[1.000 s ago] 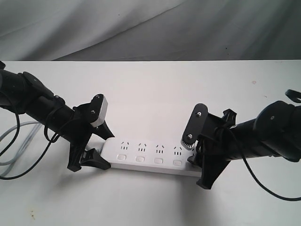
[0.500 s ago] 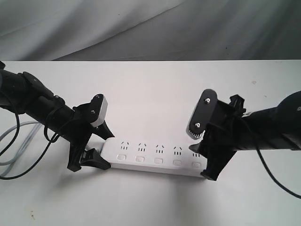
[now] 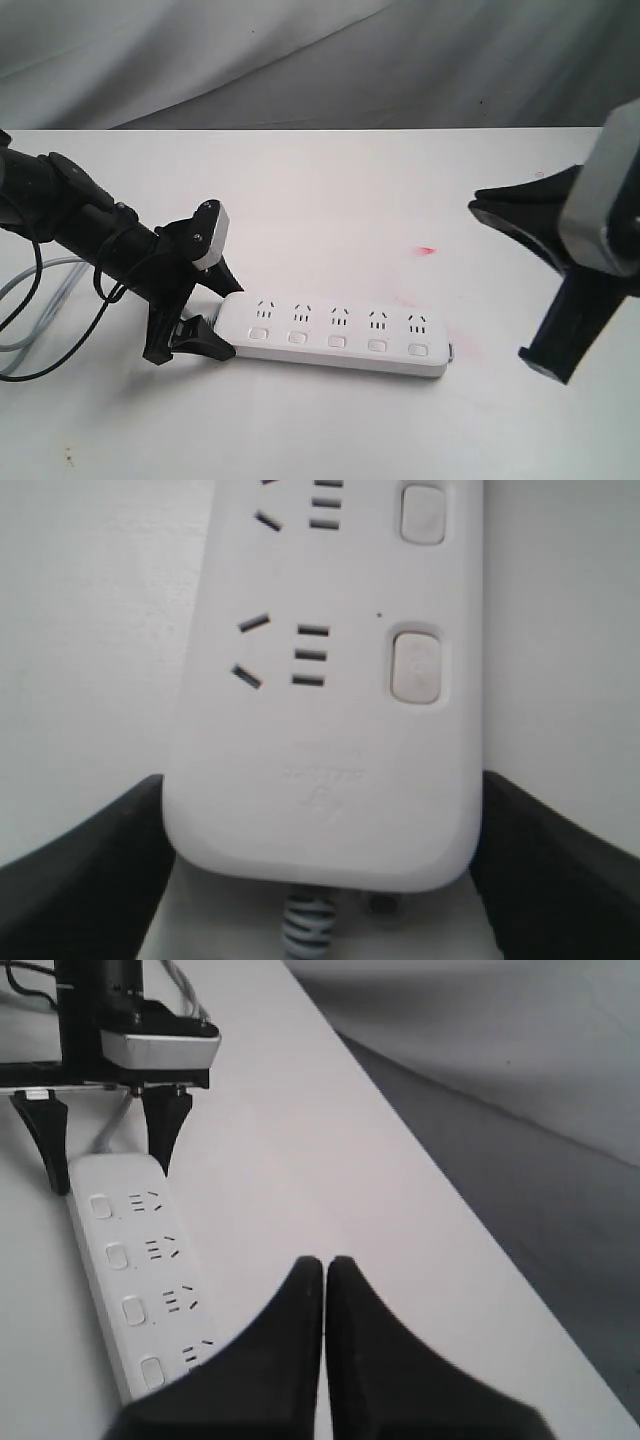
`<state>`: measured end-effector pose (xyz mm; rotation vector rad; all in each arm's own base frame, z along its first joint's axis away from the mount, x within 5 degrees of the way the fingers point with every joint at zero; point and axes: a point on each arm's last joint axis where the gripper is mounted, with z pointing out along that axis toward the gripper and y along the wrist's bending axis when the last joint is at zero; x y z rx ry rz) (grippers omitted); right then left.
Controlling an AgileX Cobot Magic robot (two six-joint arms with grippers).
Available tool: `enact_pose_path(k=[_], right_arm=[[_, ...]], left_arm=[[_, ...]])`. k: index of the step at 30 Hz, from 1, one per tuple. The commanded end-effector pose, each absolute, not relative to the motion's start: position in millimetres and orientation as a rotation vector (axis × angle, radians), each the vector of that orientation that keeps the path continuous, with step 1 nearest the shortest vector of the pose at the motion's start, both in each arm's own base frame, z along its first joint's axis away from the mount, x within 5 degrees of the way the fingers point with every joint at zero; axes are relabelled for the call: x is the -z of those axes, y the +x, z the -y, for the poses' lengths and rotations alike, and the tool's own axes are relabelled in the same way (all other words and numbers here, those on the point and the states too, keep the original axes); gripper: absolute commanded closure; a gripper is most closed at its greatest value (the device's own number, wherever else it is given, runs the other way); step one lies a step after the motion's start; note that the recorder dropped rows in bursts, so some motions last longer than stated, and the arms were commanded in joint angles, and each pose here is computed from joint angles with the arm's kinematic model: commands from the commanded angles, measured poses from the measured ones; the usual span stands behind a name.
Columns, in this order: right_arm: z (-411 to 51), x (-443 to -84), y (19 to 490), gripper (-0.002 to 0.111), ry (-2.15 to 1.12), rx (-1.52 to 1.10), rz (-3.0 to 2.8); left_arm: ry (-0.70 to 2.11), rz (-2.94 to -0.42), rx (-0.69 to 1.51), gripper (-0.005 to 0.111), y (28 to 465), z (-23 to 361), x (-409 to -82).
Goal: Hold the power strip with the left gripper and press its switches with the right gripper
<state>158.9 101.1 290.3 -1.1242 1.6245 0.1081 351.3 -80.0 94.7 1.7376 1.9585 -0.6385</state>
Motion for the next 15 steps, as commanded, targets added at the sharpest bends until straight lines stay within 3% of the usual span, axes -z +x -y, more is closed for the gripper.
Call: enact_pose_path(k=[1, 15], right_arm=[[-86.4, -291.3, 133.7, 0.108, -1.03, -0.121, -1.59], [-81.2, -289.1, 126.8, 0.108, -1.005, -0.105, -1.575]], left_arm=[[1.77, -1.952, 0.616, 0.039, 351.3, 79.6, -94.0], [1.772, -1.95, 0.615, 0.039, 351.3, 79.6, -94.0]])
